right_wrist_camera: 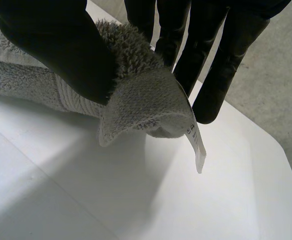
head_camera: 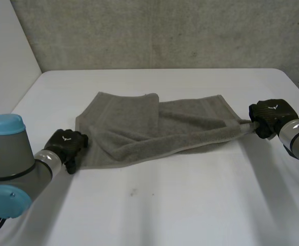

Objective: Fold the laundry

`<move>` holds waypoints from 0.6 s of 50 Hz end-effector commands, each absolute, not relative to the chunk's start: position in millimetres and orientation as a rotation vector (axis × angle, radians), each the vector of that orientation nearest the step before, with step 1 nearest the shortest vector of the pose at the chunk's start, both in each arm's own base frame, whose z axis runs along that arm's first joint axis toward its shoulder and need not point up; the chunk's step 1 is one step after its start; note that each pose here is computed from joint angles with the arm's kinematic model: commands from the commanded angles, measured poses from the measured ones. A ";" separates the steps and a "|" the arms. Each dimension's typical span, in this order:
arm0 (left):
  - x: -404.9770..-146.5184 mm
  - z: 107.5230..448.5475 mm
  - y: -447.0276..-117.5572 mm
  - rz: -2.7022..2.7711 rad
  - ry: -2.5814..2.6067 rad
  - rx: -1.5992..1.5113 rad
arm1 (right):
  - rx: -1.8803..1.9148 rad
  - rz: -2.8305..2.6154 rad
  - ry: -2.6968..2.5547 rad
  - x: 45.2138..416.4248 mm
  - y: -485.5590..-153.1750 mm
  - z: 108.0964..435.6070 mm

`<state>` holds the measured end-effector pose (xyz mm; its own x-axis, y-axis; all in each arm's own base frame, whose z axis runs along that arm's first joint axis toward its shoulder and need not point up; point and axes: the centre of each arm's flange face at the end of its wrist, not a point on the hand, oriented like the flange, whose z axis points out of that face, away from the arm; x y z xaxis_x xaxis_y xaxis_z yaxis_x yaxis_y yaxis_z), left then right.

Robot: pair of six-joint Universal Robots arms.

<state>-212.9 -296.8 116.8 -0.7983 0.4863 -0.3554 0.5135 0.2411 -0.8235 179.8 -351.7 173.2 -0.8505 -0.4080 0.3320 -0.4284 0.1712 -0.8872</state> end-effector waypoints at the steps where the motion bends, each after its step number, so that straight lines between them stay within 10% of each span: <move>1: -214.2 113.5 -304.5 -1.653 2.449 0.986 | 0.861 1.812 -2.392 179.8 -351.4 171.0; 30: -224.7 120.5 -339.7 -1.761 2.372 0.979 | 0.873 1.811 -2.378 180.2 -351.5 165.9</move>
